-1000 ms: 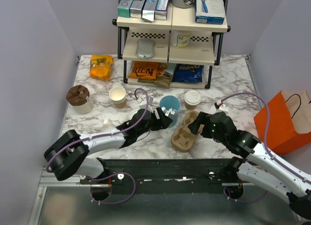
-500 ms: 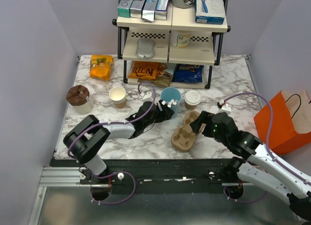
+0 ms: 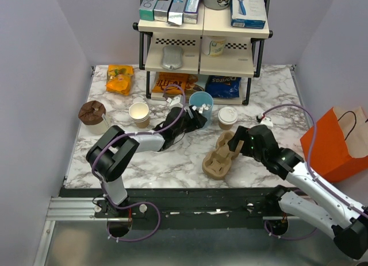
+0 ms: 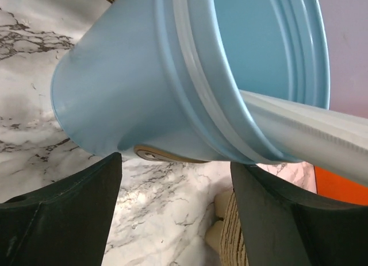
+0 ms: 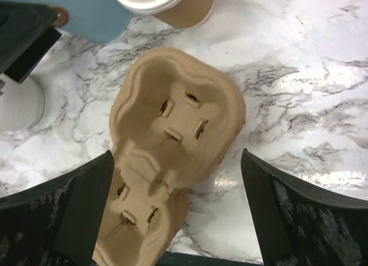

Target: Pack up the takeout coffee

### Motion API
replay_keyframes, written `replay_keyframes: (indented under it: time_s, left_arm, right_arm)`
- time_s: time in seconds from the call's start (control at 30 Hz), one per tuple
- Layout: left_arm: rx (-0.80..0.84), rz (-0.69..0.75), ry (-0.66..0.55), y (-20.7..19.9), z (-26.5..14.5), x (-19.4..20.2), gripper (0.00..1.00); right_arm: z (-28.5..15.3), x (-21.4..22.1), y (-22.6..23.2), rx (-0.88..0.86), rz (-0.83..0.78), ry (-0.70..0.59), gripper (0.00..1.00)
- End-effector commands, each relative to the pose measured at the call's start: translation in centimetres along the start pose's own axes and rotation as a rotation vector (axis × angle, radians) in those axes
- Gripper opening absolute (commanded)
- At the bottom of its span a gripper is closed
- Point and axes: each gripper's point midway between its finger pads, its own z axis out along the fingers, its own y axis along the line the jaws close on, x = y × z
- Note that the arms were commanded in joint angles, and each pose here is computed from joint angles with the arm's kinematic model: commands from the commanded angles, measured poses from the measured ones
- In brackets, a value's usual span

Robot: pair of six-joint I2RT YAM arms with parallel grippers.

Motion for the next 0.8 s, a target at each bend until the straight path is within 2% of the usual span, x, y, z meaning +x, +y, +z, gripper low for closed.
replay_keyframes:
  time_s: [0.0, 0.17, 0.3, 0.47, 0.53, 0.77]
  left_arm:
    - [0.006, 0.007, 0.041, -0.9, -1.9, 1.3, 0.9]
    - [0.002, 0.01, 0.1, -2.5, -4.9, 3.6, 0.99]
    - [-0.003, 0.044, 0.221, -2.3, -7.2, 5.7, 0.99]
    - [0.119, 0.104, 0.394, -3.4, -10.5, 8.7, 0.99]
    - [0.223, 0.112, 0.463, -5.1, -11.5, 9.9, 0.99]
    - [0.232, 0.172, 0.483, -6.7, -10.6, 10.9, 0.99]
  right_arm:
    - [0.5, -2.5, 1.7, -0.084, -0.014, -0.03, 1.0]
    - [1.7, -3.0, 1.1, -0.077, 0.008, -0.009, 1.0]
    - [2.5, -3.3, 1.1, -0.092, 0.039, 0.0, 1.0]
    - [3.2, -2.9, 0.5, -0.079, 0.062, 0.036, 1.0]
    - [3.4, -2.8, 0.2, -0.076, 0.072, 0.046, 0.99]
    - [3.5, -1.9, 0.2, -0.117, 0.092, 0.058, 0.99]
